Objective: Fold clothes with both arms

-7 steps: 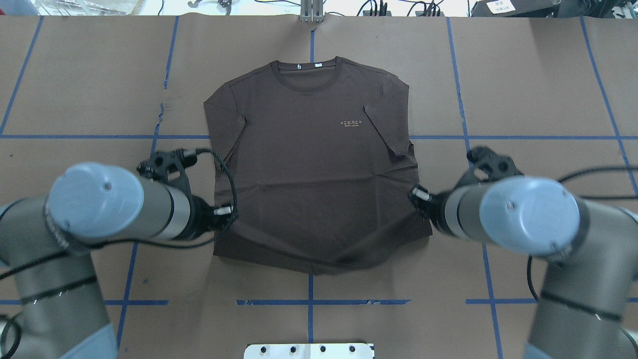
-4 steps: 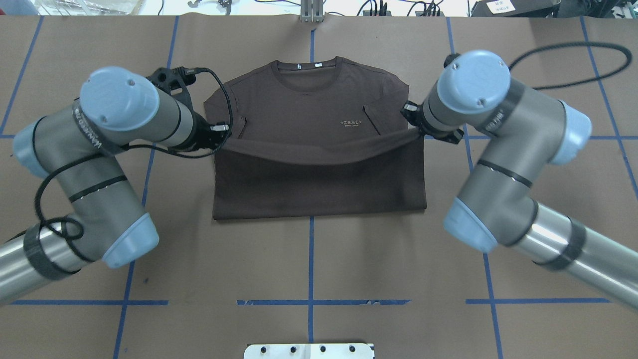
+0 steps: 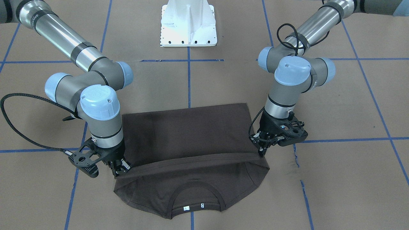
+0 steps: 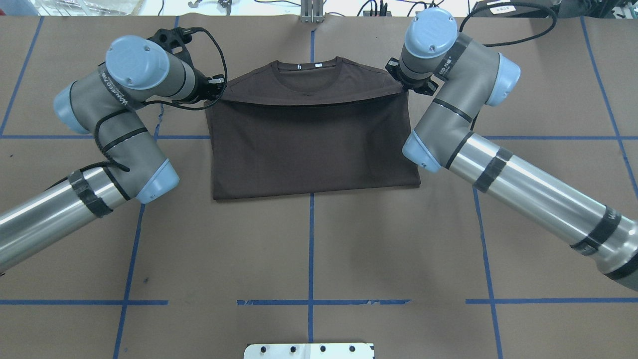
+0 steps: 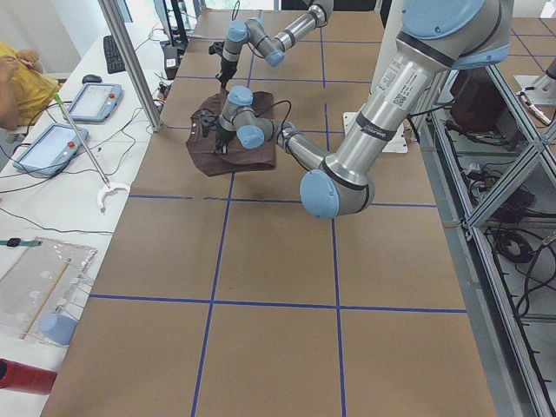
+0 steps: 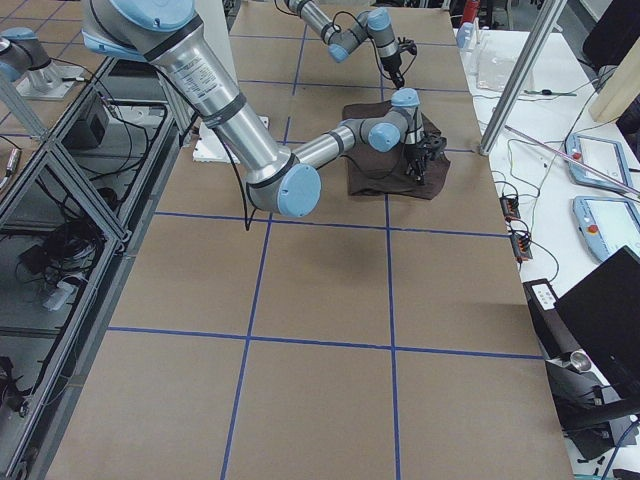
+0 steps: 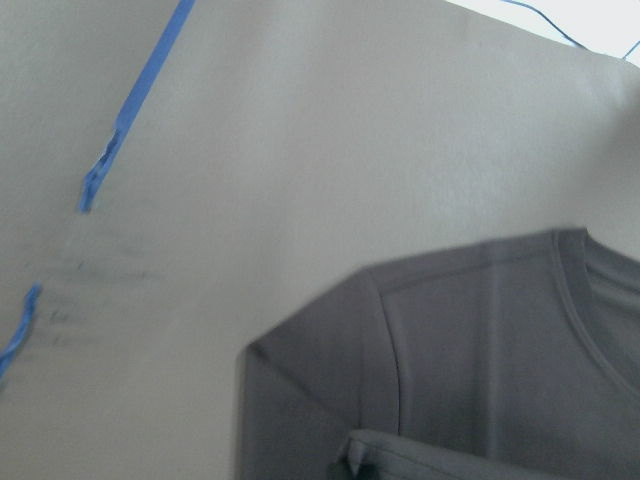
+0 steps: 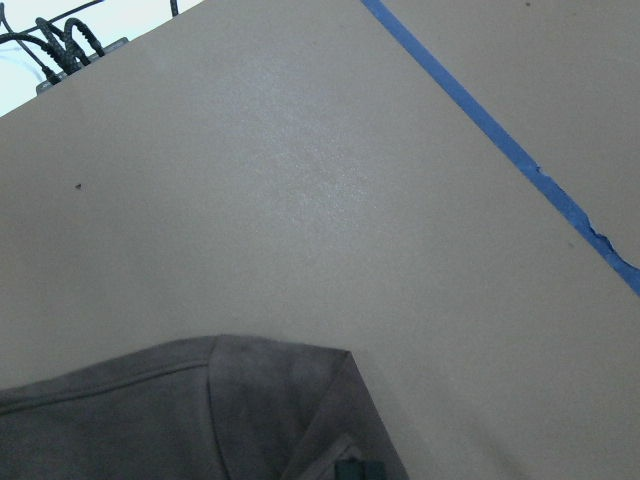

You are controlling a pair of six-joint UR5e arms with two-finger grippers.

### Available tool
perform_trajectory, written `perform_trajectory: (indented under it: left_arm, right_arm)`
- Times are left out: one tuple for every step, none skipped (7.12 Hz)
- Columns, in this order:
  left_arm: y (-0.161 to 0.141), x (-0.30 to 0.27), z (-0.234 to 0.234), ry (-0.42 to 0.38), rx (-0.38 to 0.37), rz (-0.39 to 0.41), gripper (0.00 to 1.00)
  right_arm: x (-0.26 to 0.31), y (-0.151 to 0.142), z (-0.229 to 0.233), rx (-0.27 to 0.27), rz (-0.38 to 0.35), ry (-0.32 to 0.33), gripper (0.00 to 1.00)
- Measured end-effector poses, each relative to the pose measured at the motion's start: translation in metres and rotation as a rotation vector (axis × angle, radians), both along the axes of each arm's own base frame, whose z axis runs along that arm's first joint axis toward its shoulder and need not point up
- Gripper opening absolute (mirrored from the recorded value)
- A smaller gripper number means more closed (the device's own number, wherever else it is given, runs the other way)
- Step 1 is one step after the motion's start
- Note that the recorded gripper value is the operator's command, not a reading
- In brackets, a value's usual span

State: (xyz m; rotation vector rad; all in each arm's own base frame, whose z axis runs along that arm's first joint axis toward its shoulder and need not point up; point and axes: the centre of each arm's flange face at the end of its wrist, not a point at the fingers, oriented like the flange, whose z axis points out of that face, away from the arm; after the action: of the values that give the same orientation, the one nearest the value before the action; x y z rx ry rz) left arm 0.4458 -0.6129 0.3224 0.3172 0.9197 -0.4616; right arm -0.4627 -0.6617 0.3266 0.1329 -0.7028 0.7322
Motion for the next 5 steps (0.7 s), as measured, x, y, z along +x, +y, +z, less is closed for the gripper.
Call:
perform_trajectory:
  left_arm:
    - [-0.010, 0.005, 0.013, -0.003, 0.013, -0.018, 0.00]
    - [-0.016, 0.007, 0.022, -0.011, 0.020, -0.033, 0.00]
    - [-0.018, 0.008, 0.028, -0.016, 0.020, -0.039, 0.00]
    - [-0.019, 0.007, 0.032, -0.021, 0.020, -0.042, 0.07]
    - [-0.018, 0.007, 0.034, -0.022, 0.019, -0.042, 0.26]
  right_arm:
    - [-0.003, -0.008, 0.005, 0.001, 0.004, 0.002, 0.00]
    - [-0.005, -0.014, 0.006, 0.005, 0.008, -0.001, 0.00]
    - [-0.006, -0.017, 0.004, 0.010, 0.010, -0.004, 0.00]
    - [-0.007, -0.018, 0.003, 0.012, 0.011, -0.004, 0.00]
    - [-0.008, -0.018, 0.002, 0.013, 0.012, -0.004, 0.17]
